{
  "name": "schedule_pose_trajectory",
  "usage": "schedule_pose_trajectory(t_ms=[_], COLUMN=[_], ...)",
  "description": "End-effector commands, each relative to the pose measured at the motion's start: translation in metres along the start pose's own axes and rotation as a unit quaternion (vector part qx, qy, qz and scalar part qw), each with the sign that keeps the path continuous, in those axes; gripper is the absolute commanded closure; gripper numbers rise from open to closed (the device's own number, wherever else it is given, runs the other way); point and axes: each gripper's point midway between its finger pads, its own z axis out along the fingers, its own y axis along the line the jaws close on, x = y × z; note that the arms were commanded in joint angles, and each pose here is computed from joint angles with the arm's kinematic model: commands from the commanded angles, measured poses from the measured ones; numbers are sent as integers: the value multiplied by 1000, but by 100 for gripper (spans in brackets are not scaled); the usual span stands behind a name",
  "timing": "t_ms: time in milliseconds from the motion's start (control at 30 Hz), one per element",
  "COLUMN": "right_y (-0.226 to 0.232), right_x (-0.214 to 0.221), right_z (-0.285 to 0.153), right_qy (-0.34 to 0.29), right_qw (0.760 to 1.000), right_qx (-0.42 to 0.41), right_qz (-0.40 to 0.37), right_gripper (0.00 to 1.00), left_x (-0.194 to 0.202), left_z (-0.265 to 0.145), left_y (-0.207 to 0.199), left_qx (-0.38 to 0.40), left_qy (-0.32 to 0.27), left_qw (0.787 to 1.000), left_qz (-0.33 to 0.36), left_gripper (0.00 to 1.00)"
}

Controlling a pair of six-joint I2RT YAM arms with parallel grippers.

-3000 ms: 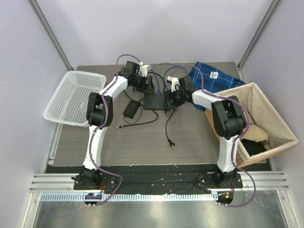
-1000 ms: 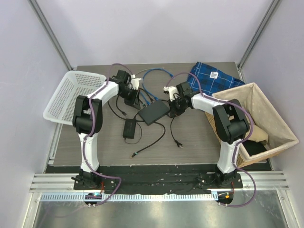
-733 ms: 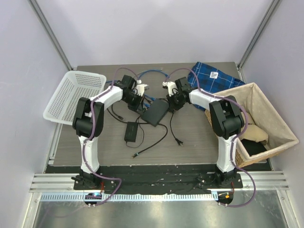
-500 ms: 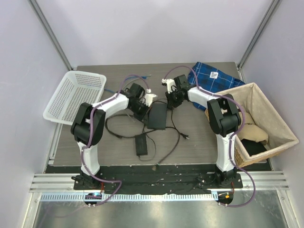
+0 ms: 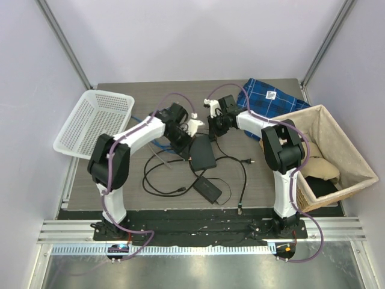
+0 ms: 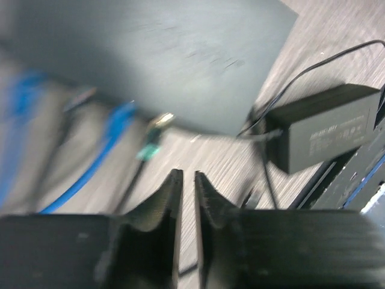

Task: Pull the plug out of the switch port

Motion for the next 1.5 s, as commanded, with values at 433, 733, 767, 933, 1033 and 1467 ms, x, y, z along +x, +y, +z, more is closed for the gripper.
schedule_pose_trajectory(t_ms=[433,733,767,933,1033,1467], right_y=[21,19,19,20,21,23], right_x=[-51,-51,-51,-47,-48,-51], right_z=[-56,-61,-61,-58,-54,-46], right_qy=[-104,-108,-110,-103,-103,-100], right_qw=[994,994,994,994,994,995], right_qx=[13,29,30,28,26,21], right_qz=[17,4,2,4,5,-2], right_gripper=[59,57,57,57,57,57], left_x=[20,49,50,60,76,84], left_z=[-122,-101,-100,-92,-79,-82], left_y=[165,193,195,190,191,192], left_qx=[-283,-339,-342,-337,-335,-333], left_qy=[-71,-8,-9,8,32,43], left_qw=[904,881,880,882,882,888], left_qz=[-312,-329,-330,-329,-331,-315], left_gripper=[57,58,58,61,61,100])
